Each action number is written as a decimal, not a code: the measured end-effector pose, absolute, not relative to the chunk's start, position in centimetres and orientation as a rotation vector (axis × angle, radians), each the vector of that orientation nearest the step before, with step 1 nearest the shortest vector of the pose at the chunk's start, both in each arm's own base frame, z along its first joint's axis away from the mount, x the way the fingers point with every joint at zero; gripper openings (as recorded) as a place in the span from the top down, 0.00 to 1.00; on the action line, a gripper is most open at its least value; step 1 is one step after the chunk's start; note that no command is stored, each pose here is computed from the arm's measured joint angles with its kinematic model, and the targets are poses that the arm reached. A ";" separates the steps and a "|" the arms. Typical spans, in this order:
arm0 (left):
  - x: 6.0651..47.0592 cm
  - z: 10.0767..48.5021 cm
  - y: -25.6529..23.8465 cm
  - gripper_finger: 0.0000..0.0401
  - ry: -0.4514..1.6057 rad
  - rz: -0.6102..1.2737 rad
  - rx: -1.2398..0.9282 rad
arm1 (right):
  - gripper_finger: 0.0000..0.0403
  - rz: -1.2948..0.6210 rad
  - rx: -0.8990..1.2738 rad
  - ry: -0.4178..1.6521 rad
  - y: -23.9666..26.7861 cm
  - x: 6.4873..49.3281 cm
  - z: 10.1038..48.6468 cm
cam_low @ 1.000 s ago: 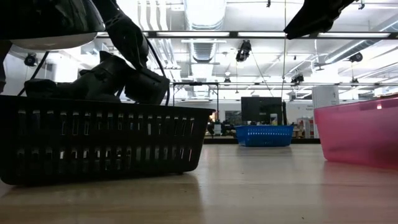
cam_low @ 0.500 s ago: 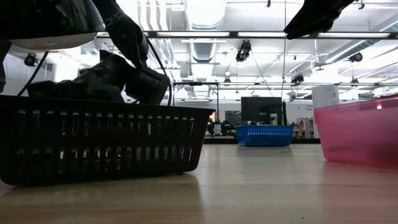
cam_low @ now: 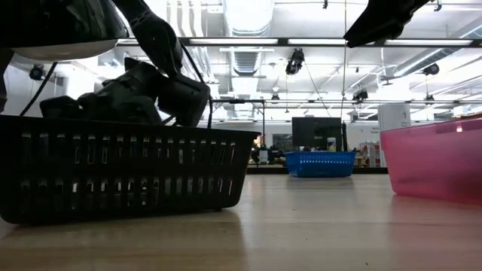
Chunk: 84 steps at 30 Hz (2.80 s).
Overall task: Pick and place items into bin
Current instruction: Put the pink charger adapter into the black bin
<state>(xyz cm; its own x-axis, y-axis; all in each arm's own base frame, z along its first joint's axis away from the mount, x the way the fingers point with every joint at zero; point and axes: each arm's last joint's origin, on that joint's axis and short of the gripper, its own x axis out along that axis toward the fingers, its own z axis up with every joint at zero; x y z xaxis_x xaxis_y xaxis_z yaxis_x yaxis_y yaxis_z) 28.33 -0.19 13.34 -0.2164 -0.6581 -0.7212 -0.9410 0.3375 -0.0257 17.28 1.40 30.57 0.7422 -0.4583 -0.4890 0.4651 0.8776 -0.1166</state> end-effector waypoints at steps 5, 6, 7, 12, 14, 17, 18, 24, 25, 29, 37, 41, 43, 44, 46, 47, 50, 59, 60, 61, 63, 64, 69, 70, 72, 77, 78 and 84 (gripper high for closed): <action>29.0 13.7 -0.1 0.61 1.931 0.537 -1.396 | 0.47 -0.505 0.011 0.533 1.4 17.3 30.6; 29.1 13.8 -0.1 0.61 1.923 0.532 -1.396 | 0.47 -0.505 0.011 0.533 1.4 17.3 30.6; 29.2 13.9 -0.1 0.61 1.917 0.526 -1.397 | 0.47 -0.505 0.011 0.533 1.4 17.3 30.6; 29.7 14.4 0.2 0.61 1.887 0.530 -1.386 | 0.47 -0.505 0.011 0.533 1.4 17.3 30.6; 29.9 14.5 0.3 0.61 1.876 0.534 -1.390 | 0.47 -0.505 0.011 0.533 1.4 17.3 30.6; 30.1 14.7 0.7 0.61 1.857 0.530 -1.401 | 0.47 -0.505 0.011 0.533 1.4 17.3 30.6; 30.2 14.8 0.8 0.61 1.852 0.530 -1.403 | 0.47 -0.505 0.011 0.533 1.4 17.3 30.6; 31.4 15.5 1.4 0.61 1.763 0.505 -1.387 | 0.47 -0.506 0.014 0.532 1.4 17.3 30.6; 31.8 15.6 1.5 0.61 1.732 0.483 -1.385 | 0.47 -0.506 0.014 0.532 1.4 17.3 30.6; 33.2 16.0 1.8 0.61 1.608 0.411 -1.391 | 0.47 -0.506 0.014 0.532 1.4 17.3 30.6; 35.4 17.4 2.6 0.61 1.422 0.405 -1.363 | 0.47 -0.507 0.014 0.533 1.4 17.3 30.6; 36.2 18.1 3.0 0.61 1.354 0.380 -1.346 | 0.47 -0.506 0.014 0.532 1.4 17.3 30.6; 36.7 18.5 3.1 0.61 1.304 0.357 -1.335 | 0.47 -0.506 0.014 0.533 1.4 17.3 30.6; 37.0 18.8 3.2 0.61 1.276 0.342 -1.331 | 0.47 -0.506 0.014 0.533 1.4 17.3 30.6; 37.7 19.3 3.2 0.61 1.218 0.304 -1.323 | 0.47 -0.506 0.014 0.533 1.4 17.3 30.6; 37.9 19.5 3.3 0.61 1.195 0.288 -1.321 | 0.47 -0.506 0.014 0.533 1.4 17.3 30.6; 38.8 20.3 3.4 0.61 1.122 0.239 -1.312 | 0.47 -0.506 0.014 0.533 1.4 17.3 30.6; 40.5 23.3 2.8 0.61 1.013 0.124 -1.279 | 0.47 -0.506 0.014 0.533 1.4 17.3 30.6; 40.6 23.7 2.7 0.61 1.009 0.112 -1.277 | 0.47 -0.507 0.014 0.533 1.4 17.3 30.6; 40.7 24.1 2.5 0.61 1.002 0.096 -1.274 | 0.47 -0.506 0.014 0.533 1.4 17.3 30.6; 40.9 24.7 2.1 0.61 0.992 0.071 -1.268 | 0.47 -0.506 0.014 0.533 1.4 17.3 30.6; 41.0 25.0 1.8 0.61 0.990 0.058 -1.265 | 0.47 -0.506 0.014 0.532 1.4 17.3 30.6; 41.1 25.4 0.4 0.61 1.006 0.022 -1.253 | 0.47 -0.506 0.014 0.533 1.4 17.3 30.6; 41.1 25.4 0.0 0.61 1.014 0.013 -1.252 | 0.47 -0.506 0.014 0.533 1.4 17.3 30.6; 41.1 25.5 -0.6 0.61 1.032 -0.008 -1.253 | 0.47 -0.506 0.014 0.532 1.4 17.3 30.6; 40.9 25.4 -2.0 0.61 1.067 -0.026 -1.261 | 0.47 -0.506 0.014 0.532 1.4 17.3 30.6; 40.9 25.5 -2.3 0.61 1.078 -0.038 -1.272 | 0.47 -0.506 0.014 0.533 1.4 17.3 30.6; 39.9 25.9 -4.4 0.61 1.196 -0.074 -1.315 | 0.47 -0.506 0.014 0.533 1.4 17.3 30.6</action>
<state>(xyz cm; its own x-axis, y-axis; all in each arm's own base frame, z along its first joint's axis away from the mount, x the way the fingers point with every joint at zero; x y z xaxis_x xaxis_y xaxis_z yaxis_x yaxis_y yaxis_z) 39.86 -4.40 25.91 0.4527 -0.6405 -0.6204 -0.5589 0.3384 -0.7571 17.29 1.40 30.57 0.7419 -0.4584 -0.4894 0.4653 0.8774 -0.1165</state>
